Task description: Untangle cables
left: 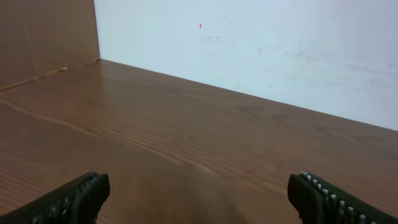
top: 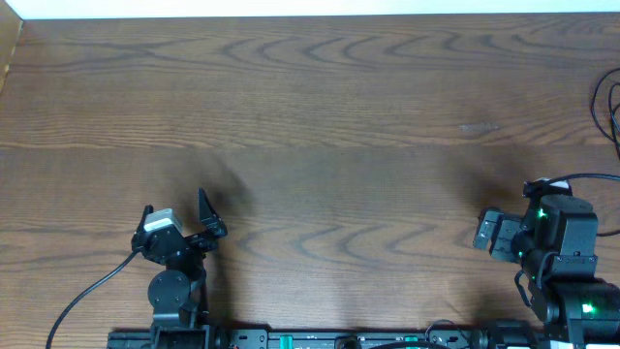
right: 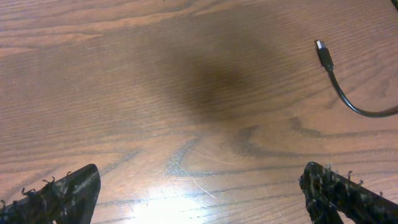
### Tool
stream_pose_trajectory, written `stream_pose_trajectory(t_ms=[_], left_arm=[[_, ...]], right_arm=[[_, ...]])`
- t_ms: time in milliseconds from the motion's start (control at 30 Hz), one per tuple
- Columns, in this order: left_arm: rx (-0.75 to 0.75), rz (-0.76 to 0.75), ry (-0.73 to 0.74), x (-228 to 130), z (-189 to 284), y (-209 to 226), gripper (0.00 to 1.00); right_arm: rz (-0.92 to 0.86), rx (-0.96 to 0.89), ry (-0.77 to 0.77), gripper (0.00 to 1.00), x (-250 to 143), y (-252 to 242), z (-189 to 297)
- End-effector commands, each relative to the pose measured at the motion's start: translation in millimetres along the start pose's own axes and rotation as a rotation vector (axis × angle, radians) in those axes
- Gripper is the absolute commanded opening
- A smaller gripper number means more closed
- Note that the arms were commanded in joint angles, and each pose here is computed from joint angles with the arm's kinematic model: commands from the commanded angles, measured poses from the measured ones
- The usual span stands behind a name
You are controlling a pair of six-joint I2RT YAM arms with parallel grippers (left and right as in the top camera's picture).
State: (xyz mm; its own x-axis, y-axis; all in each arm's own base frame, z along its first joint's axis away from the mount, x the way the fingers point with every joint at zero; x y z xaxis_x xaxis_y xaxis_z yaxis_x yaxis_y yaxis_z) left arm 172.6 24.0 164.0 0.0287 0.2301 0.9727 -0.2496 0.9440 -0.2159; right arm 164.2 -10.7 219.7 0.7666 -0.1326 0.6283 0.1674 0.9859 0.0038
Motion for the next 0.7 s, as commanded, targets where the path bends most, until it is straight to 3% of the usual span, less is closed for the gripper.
stream_pose_trajectory(t_ms=[0,167,367,667], left_arm=[[0.033,-0.038,0.046,-13,-1,6,0.97],[0.036,-0.13,0.046,-13,-1,6,0.97],[-0.016,-0.038,0.058,-14,-1,1,0.97],[-0.11,-0.037,0.091,-18,0,-9,0.97]], right_arm=[[-0.003,0.009,0.001,0.99,-1,2,0],[-0.003,0.009,0.001,0.99,-1,2,0],[-0.003,0.009,0.001,0.99,-1,2,0],[-0.003,0.009,0.001,0.99,-1,2,0]])
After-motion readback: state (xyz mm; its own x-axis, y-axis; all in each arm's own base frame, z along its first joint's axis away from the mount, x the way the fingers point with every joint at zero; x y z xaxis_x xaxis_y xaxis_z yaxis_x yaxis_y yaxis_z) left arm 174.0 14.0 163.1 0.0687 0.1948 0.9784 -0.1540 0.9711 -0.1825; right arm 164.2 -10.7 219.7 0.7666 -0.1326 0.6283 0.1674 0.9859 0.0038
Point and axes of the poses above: each gripper's point midway between its finger pads, its own z axis back along the fingers, its own y axis along the line the jaws close on, x = y × z, the point moved 7 cm from there along z, back along the fingers, and after that the axes turned 4 degrees about z, right-handed, at the moved point
